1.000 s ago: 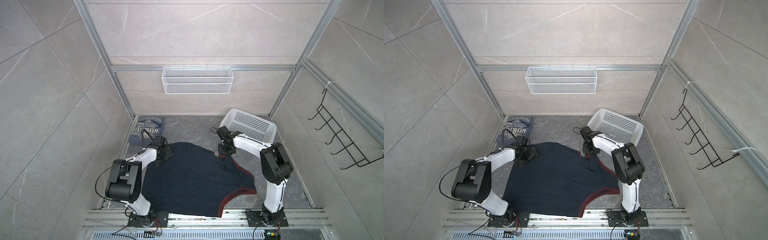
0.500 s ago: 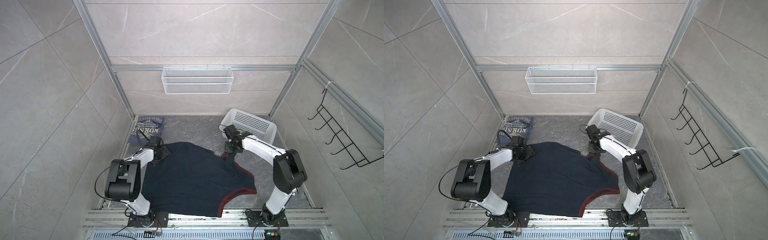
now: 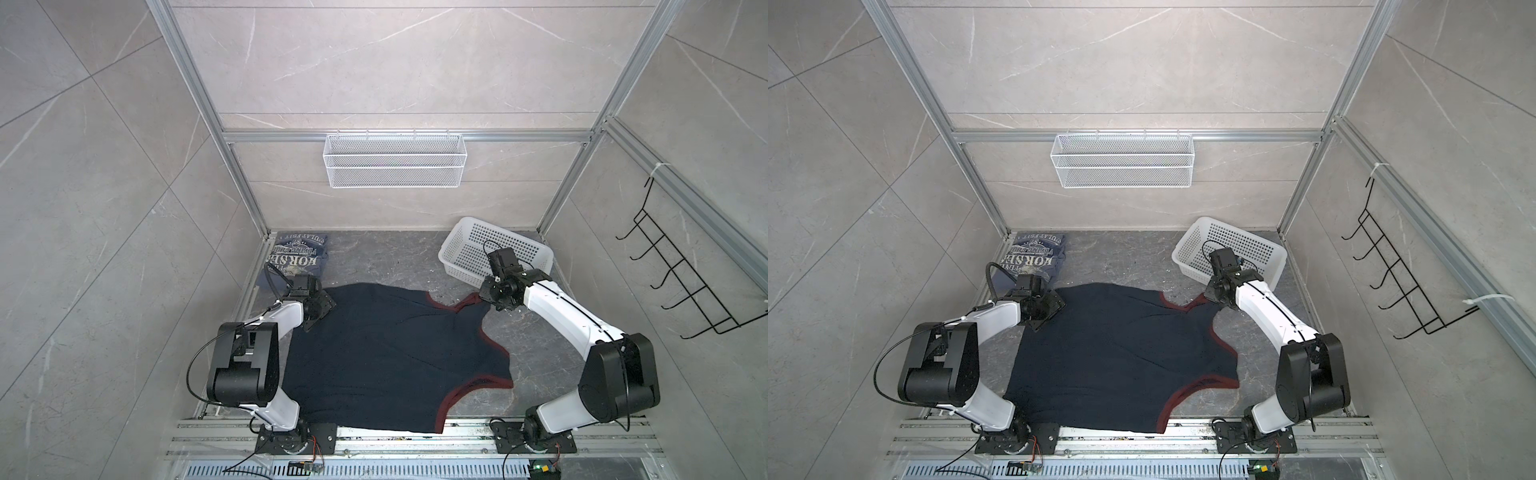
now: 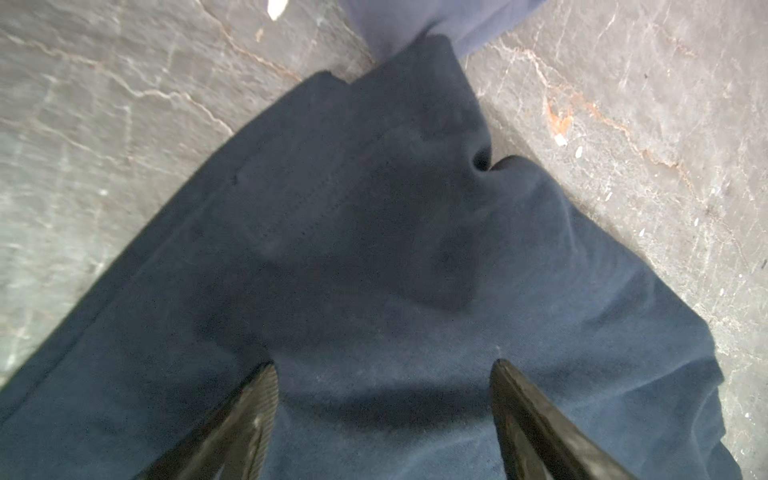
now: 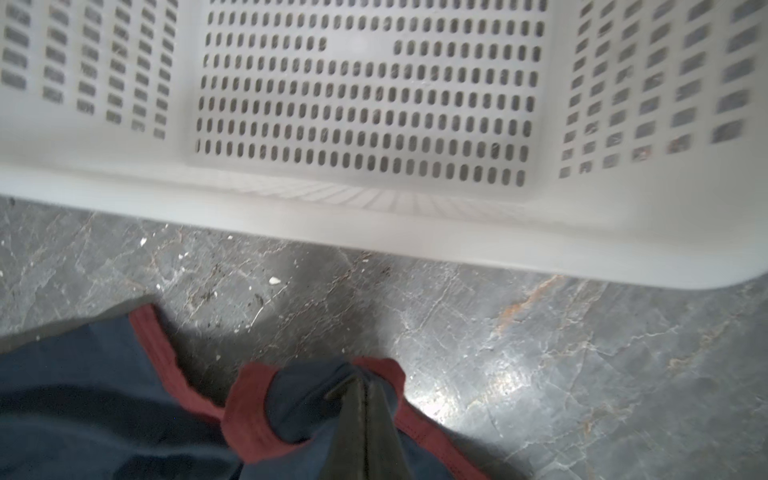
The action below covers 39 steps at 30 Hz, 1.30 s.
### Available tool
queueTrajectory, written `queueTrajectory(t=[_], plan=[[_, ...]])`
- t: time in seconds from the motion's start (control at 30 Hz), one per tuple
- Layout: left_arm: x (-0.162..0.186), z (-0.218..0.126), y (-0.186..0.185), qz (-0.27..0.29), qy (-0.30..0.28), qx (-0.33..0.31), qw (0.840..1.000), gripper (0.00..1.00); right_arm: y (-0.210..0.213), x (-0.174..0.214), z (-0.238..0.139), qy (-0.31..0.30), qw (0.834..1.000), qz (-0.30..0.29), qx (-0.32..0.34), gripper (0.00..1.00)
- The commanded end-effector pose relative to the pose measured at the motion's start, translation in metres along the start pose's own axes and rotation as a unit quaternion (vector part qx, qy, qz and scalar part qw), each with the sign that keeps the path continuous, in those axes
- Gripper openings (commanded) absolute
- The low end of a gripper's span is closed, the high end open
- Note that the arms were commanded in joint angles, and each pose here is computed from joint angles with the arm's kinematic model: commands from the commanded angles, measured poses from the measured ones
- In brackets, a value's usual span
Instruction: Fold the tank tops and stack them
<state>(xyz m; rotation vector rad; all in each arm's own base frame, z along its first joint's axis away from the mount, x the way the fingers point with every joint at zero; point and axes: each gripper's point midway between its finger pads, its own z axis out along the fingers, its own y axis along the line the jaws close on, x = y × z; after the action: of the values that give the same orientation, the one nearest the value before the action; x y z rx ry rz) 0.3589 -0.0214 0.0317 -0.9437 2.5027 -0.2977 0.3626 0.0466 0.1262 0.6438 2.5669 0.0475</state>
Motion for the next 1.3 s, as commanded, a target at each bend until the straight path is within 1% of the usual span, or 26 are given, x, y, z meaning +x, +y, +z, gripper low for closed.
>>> queueTrajectory(t=[0.0,0.13,0.23,0.27,0.3,0.4,0.43,0.53,0.63,0.7,0.77,0.87,0.93,1.0,1.1,1.2,1.27], plan=[[0.015,-0.002,0.051,-0.023,0.009,-0.085,0.996,0.84,-0.026,-0.008,-0.009,-0.021,0.998,0.053,0.022,0.0],[0.013,-0.004,0.057,-0.033,0.001,-0.089,0.995,0.84,-0.04,-0.009,-0.014,-0.029,0.996,0.078,0.028,0.01],[0.014,-0.002,0.055,-0.035,0.005,-0.086,0.996,0.84,-0.039,-0.005,-0.009,-0.017,0.996,0.079,0.023,0.1],[0.015,-0.001,0.054,-0.035,0.008,-0.084,0.996,0.84,-0.037,-0.004,-0.007,-0.013,0.997,0.076,0.02,0.15],[0.015,-0.001,0.054,-0.035,0.009,-0.083,0.996,0.84,-0.038,-0.003,-0.006,-0.011,0.997,0.075,0.022,0.22],[0.013,-0.002,0.048,-0.031,0.01,-0.073,0.997,0.84,-0.042,-0.004,-0.008,-0.012,0.997,0.065,0.035,0.47],[0.012,-0.003,0.045,-0.027,0.011,-0.067,0.997,0.84,-0.043,-0.005,-0.011,-0.014,0.997,0.062,0.037,0.51],[0.003,-0.012,0.028,-0.006,0.012,-0.043,0.999,0.84,-0.03,-0.006,-0.017,-0.015,0.999,0.037,-0.004,0.52],[-0.009,-0.028,-0.001,0.025,0.004,-0.008,1.0,0.83,-0.009,0.006,-0.016,0.009,0.998,-0.002,-0.056,0.52],[-0.014,-0.041,-0.031,0.07,-0.008,0.014,0.997,0.83,0.01,0.017,-0.011,0.03,0.995,-0.037,-0.082,0.5],[-0.011,-0.049,-0.062,0.115,-0.015,0.031,0.993,0.83,0.025,0.028,-0.005,0.044,0.992,-0.065,-0.096,0.48],[0.001,-0.046,-0.106,0.164,-0.001,0.068,0.984,0.83,0.053,0.047,0.004,0.067,0.984,-0.106,-0.125,0.48],[0.01,-0.037,-0.125,0.192,0.015,0.079,0.978,0.83,0.065,0.058,0.01,0.081,0.981,-0.125,-0.125,0.5],[0.02,-0.026,-0.146,0.219,0.035,0.09,0.971,0.82,0.07,0.07,0.019,0.098,0.98,-0.134,-0.111,0.53],[0.045,-0.011,-0.17,0.259,0.066,0.102,0.958,0.81,0.064,0.083,0.034,0.119,0.981,-0.123,-0.09,0.56],[0.065,0.002,-0.184,0.289,0.084,0.1,0.948,0.81,0.055,0.092,0.045,0.128,0.982,-0.118,-0.074,0.58],[0.072,0.013,-0.184,0.297,0.091,0.089,0.946,0.81,0.053,0.099,0.052,0.137,0.981,-0.116,-0.074,0.6]])
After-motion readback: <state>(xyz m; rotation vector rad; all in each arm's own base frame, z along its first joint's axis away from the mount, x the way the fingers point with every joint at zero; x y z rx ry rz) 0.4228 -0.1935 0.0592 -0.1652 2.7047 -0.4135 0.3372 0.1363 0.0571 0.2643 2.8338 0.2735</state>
